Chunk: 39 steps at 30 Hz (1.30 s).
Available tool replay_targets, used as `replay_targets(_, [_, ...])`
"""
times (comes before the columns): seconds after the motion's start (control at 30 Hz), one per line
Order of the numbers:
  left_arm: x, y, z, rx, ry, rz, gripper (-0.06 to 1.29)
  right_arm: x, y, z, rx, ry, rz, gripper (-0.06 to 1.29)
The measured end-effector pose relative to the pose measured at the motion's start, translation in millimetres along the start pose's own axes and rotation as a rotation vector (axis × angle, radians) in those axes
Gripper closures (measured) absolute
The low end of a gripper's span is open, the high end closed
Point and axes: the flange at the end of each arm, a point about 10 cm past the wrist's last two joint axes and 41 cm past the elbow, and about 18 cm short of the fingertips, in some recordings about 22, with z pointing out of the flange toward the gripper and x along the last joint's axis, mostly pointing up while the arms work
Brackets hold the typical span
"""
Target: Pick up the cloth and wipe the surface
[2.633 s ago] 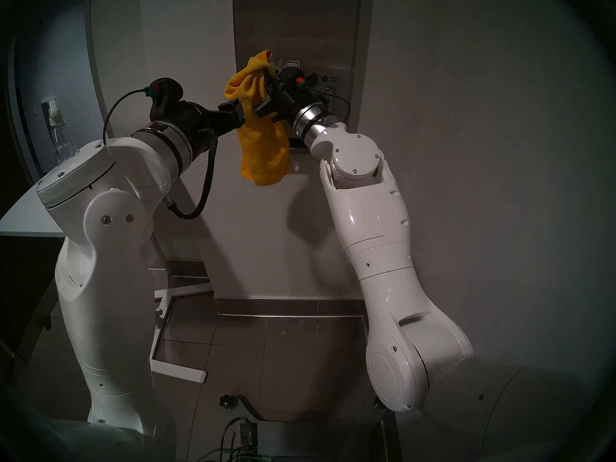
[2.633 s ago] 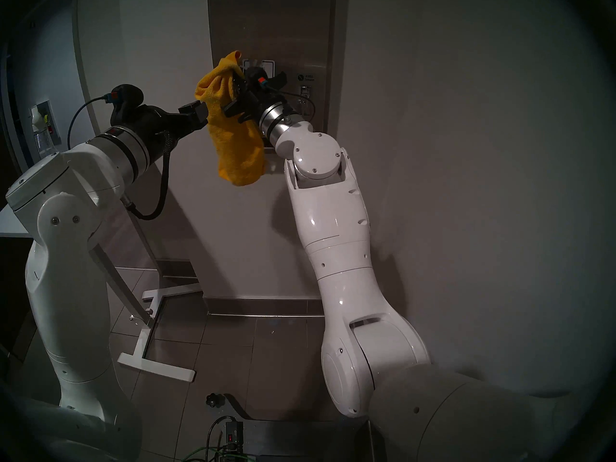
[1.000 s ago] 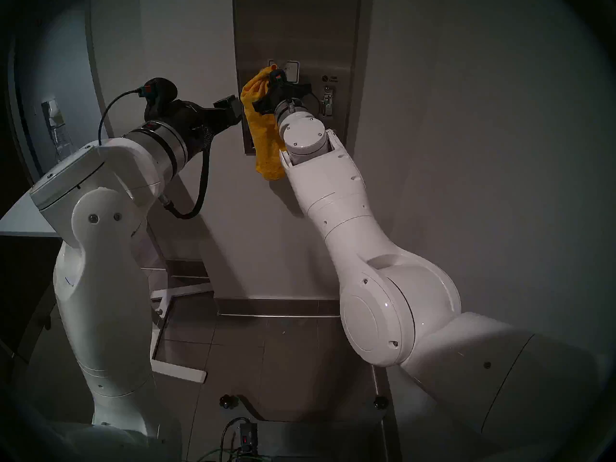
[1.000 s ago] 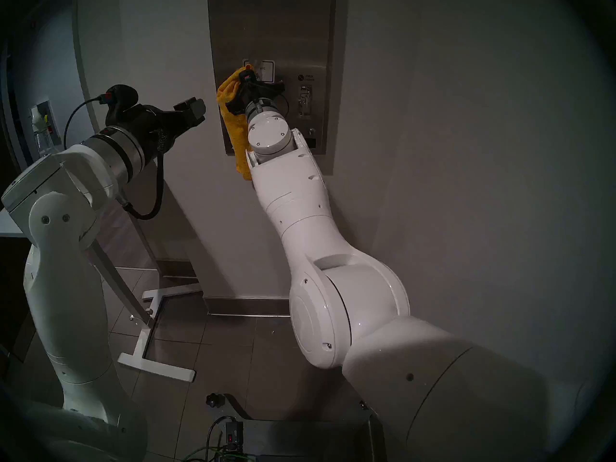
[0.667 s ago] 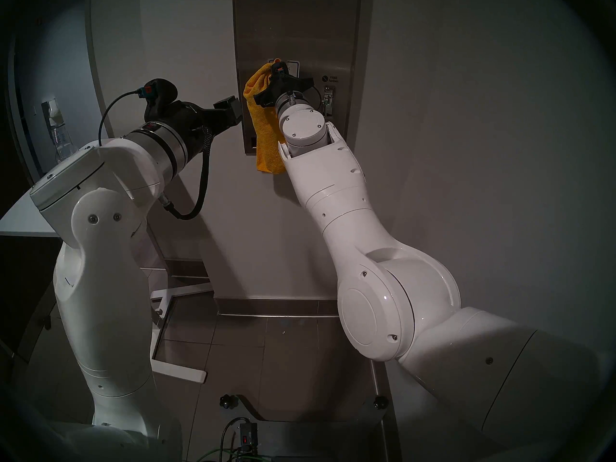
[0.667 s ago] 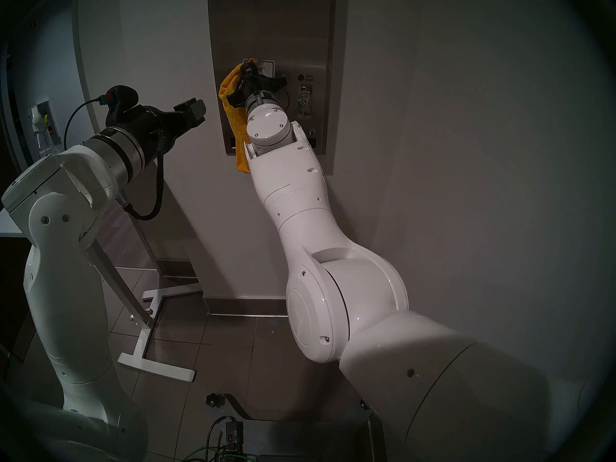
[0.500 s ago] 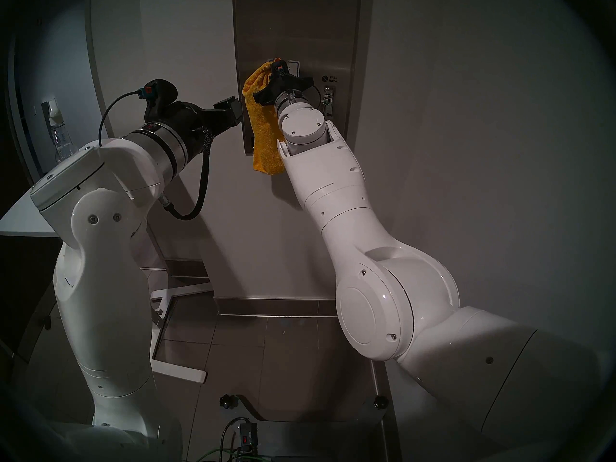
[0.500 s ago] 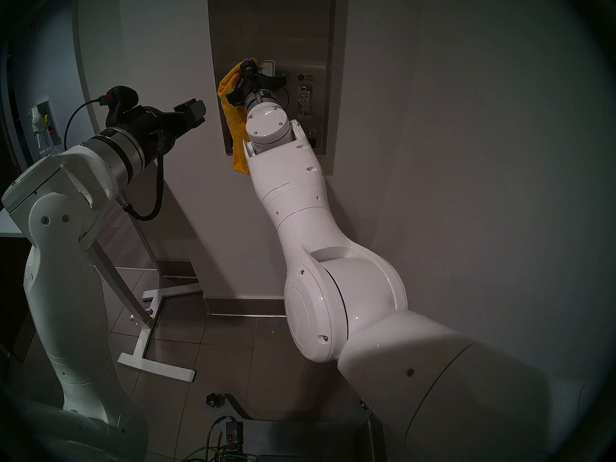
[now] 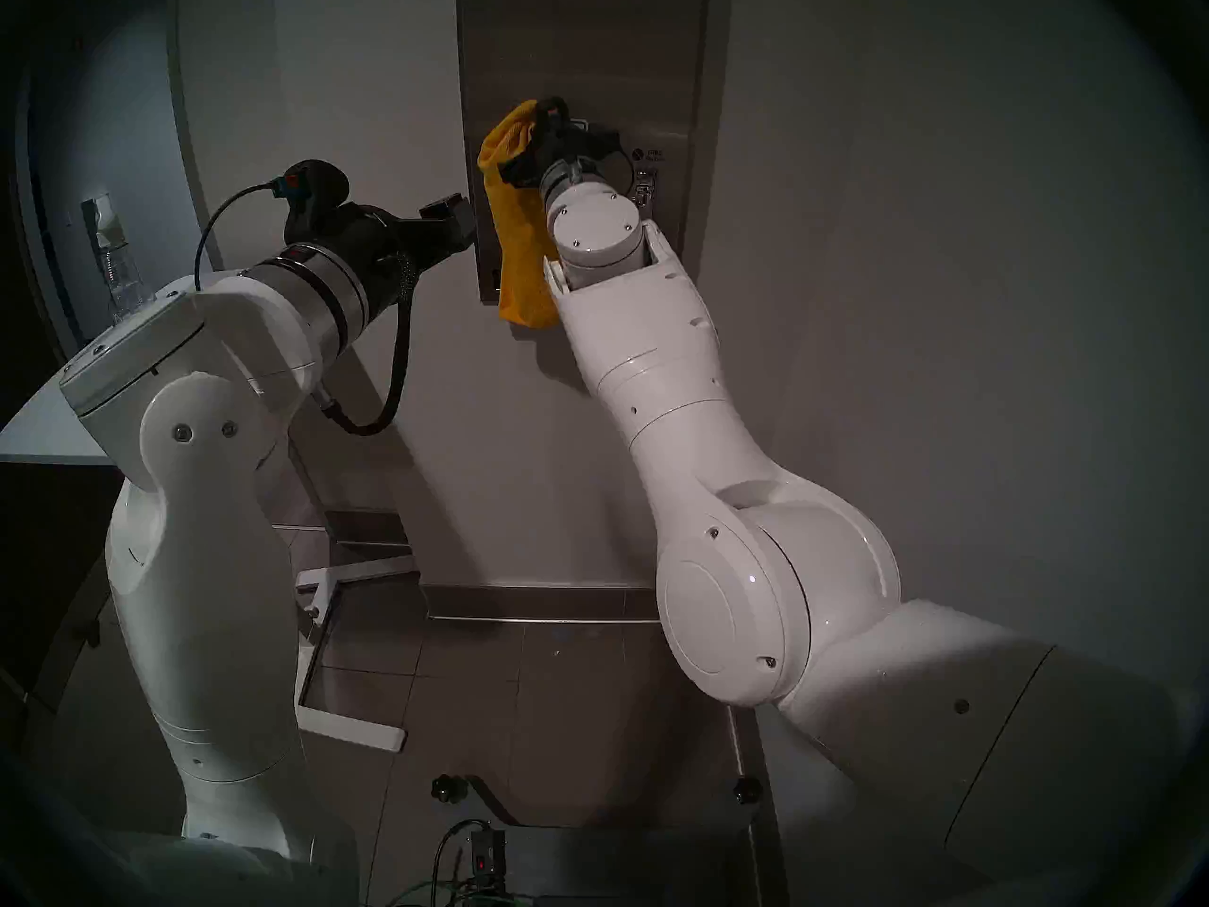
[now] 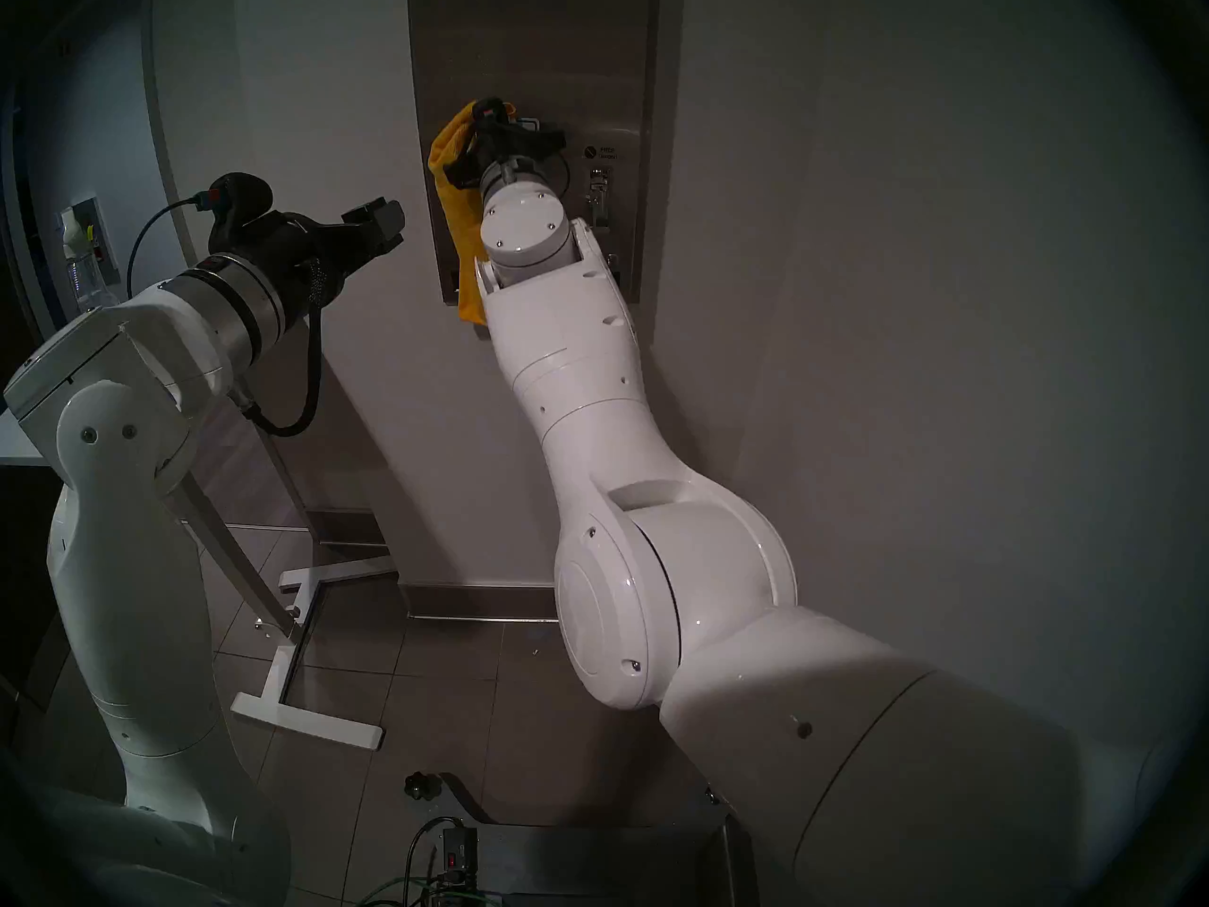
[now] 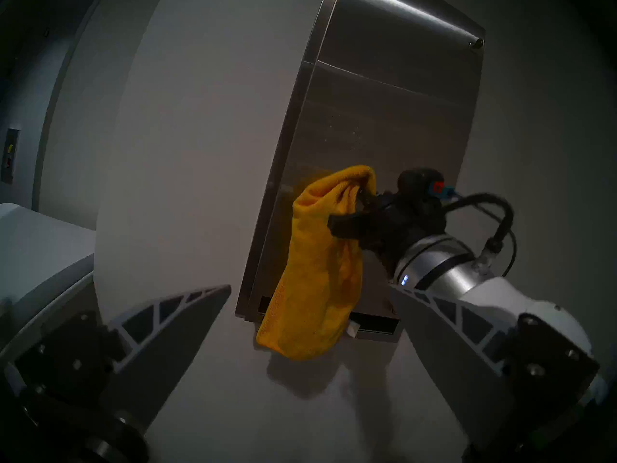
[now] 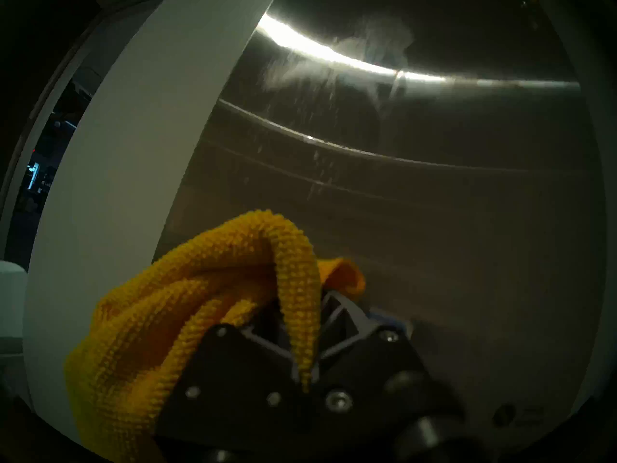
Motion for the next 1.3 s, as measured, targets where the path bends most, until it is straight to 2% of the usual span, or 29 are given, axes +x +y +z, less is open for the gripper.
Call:
replay_targets(0.13, [0.1,-0.1,0.0,0.000,0.000,0.000,-0.02,19.8,6,5.8,-0.017,0.041,-0.011,1.27])
replay_targets(0.27, [0.5,-0.1,0.0,-0.001,0.001,0.001,-0.02,22.5,8,11.1,-0.023,0.043,-0.012,1.27])
replay_targets(0.47, [2.0,-0.2,-0.1,-0.002,0.003,0.009,-0.02,-12.0,0,13.5,-0.018,-0.024,0.047,1.27])
replay_targets(0.7, [3.1,-0.3,-0.2,-0.003,0.005,0.016,-0.02,-25.3,-2,14.9,-0.025,-0.011,0.139,1.26])
replay_targets(1.07, [3.4,-0.4,-0.3,-0.006,0.003,0.022,-0.02,-50.2,-12,7.0,0.002,-0.024,0.213,1.26])
replay_targets(1.3, [3.5,-0.5,-0.4,-0.008,0.002,0.024,-0.02,-58.1,-15,3.8,0.016,-0.017,0.249,1.26])
